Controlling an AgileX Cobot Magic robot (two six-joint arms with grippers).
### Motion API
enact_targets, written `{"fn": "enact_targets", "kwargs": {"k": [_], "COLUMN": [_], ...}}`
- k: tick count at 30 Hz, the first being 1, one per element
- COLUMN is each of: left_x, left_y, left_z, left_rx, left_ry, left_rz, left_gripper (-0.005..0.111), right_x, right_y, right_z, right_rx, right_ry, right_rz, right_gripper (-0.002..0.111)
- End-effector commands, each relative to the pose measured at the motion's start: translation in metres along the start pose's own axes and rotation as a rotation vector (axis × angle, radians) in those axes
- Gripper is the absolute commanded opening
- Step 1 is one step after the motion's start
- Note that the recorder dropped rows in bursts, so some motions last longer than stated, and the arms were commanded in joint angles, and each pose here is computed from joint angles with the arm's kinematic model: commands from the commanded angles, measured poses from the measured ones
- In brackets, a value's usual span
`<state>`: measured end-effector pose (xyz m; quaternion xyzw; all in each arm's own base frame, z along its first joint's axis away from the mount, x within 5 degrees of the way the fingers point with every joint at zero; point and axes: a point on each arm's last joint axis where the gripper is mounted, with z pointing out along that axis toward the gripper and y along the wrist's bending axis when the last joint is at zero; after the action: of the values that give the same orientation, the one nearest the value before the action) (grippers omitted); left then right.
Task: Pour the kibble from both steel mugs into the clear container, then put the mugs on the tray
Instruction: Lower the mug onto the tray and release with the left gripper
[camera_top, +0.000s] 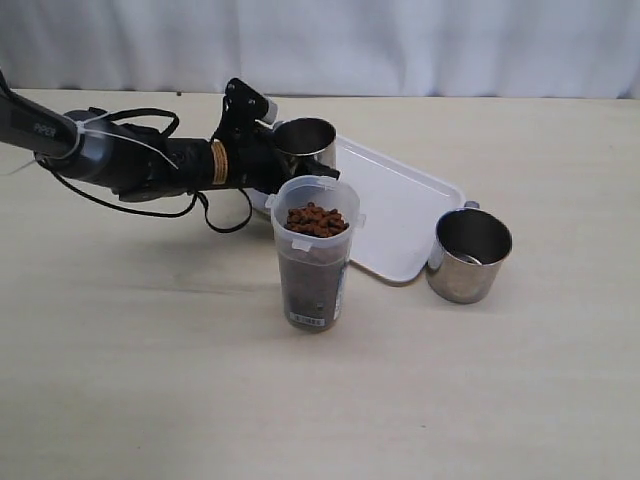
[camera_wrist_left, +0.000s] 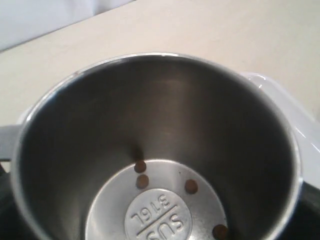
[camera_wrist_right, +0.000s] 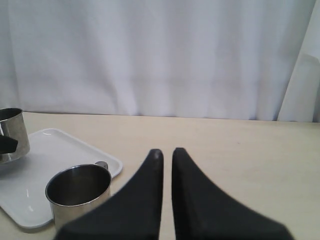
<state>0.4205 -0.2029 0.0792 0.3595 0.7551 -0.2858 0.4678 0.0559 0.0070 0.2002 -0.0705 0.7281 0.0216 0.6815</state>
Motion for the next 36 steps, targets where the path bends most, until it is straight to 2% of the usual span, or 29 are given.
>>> {"fn": "enact_targets", "kwargs": {"k": [1,4,9,11,17,22,33,36], "left_x": [-0.001,0.000,0.005,0.005,0.005,0.002,-0.045,-0.048], "left_y": [-0.002,-0.003,-0.008,-0.008,-0.008,-0.008,-0.012,-0.013], "left_z": [0.004,0.008,0.015,0.015,0.015,0.014,-0.004,-0.005], "left_rx": [0.027,0.046,0.019,0.017,0.017,0.014,0.002,0.018], "left_ry": [-0.032,-0.049,0.009,0.011,0.011,0.004,-0.083,-0.104], "left_rz": [-0.005,-0.004,0.004,0.004,0.004,0.004,0.061,0.062], "left_gripper": [0.001,0.008,0.054,0.062,0.071,0.087,0.086,0.086], "right_x": [0.001,0.001,0.001,0.001,0.001,0.001,0.001,0.001], "right_y": [0.000,0.000,0.000,0.000,0.000,0.000,0.000,0.000], "right_z": [0.000,0.000,0.000,0.000,0.000,0.000,0.000,0.000], "right_rx": [0.003,0.003,0.003,0.003,0.003,0.003,0.003,0.003], "right_ry": [0.002,0.002,0.002,0.002,0.002,0.002,0.002,0.002], "right_rz": [-0.002,-0.002,-0.002,-0.002,-0.002,-0.002,-0.002,-0.002], "right_gripper": [0.005,0.005,0.005,0.005,0.005,0.005,0.005,0.005]}}
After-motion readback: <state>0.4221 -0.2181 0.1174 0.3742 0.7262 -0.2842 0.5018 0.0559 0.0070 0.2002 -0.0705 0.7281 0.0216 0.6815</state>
